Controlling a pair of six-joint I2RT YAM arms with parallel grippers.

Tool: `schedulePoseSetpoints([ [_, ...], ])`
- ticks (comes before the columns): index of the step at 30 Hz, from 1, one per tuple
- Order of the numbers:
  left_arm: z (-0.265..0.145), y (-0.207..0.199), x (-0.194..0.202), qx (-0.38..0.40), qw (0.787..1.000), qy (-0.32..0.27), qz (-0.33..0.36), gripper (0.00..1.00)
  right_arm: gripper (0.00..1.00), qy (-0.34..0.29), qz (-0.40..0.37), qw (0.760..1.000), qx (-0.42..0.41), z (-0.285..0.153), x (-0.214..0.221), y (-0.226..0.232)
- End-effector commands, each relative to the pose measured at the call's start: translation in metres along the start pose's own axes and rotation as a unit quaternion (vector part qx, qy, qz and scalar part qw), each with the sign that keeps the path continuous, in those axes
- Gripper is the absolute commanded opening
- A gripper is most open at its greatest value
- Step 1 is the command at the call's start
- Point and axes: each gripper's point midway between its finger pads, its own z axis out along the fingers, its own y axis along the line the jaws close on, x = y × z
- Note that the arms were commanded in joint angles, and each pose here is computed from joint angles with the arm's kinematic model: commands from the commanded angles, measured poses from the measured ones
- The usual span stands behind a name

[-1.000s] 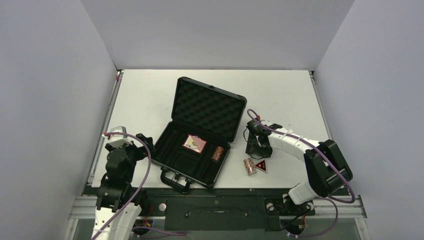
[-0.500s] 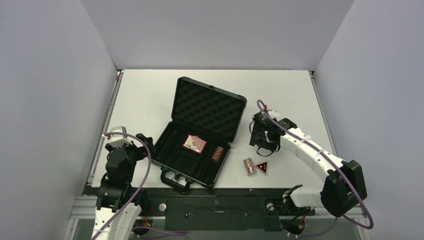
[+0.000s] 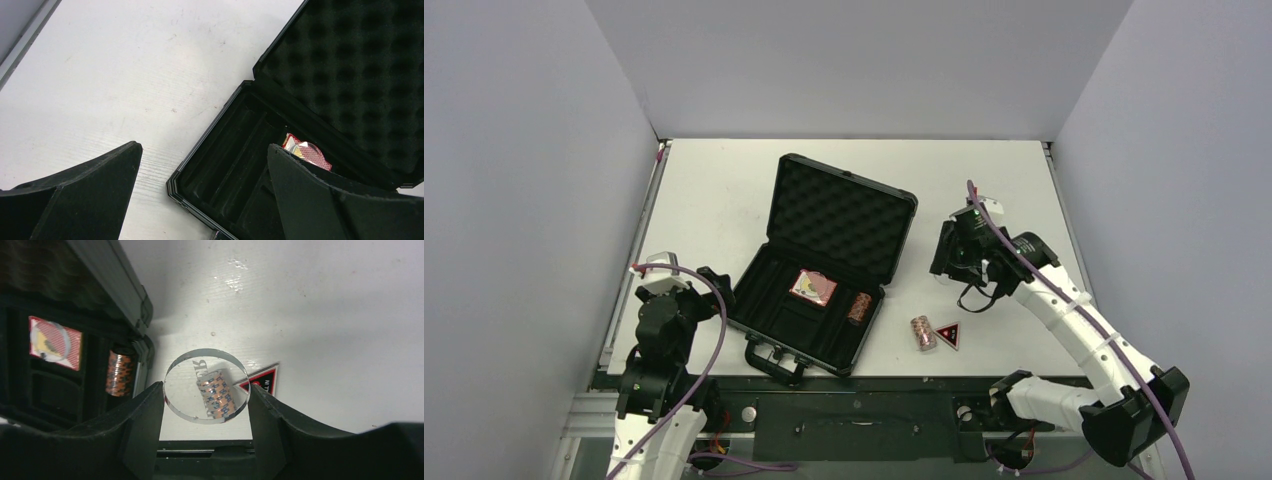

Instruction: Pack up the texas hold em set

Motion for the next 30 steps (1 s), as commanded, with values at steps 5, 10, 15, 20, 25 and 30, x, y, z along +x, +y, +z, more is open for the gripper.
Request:
schedulePoseSetpoints([
  [5, 0.0, -0.006, -0.013, 0.013, 1.0, -0.021, -0.007, 0.96, 0.34, -0.038, -0.036, 0.995, -0.089, -0.052, -0.041, 0.045],
  [10, 0.0, -0.007, -0.012, 0.015, 1.0, -0.019, -0.006, 0.96, 0.34, -0.036, -0.079, 0.992, -0.092, -0.062, -0.046, 0.069],
  [15, 0.0, -0.007, -0.013, 0.016, 1.0, -0.021, -0.006, 0.96, 0.33, -0.028, -0.112, 0.989, -0.096, -0.055, -0.046, 0.109],
  [20, 0.001, -0.009, -0.012, 0.02, 1.0, -0.018, -0.004, 0.96, 0.33, -0.01, -0.109, 0.988, -0.107, -0.037, -0.04, 0.149],
  [25, 0.0, -0.009, -0.012, 0.02, 1.0, -0.019, -0.004, 0.96, 0.33, 0.009, -0.147, 0.984, -0.101, -0.023, -0.023, 0.183],
  [30, 0.0, -0.008, -0.012, 0.018, 1.0, -0.02, -0.005, 0.96, 0.32, 0.016, -0.174, 0.98, -0.099, -0.015, -0.016, 0.208],
])
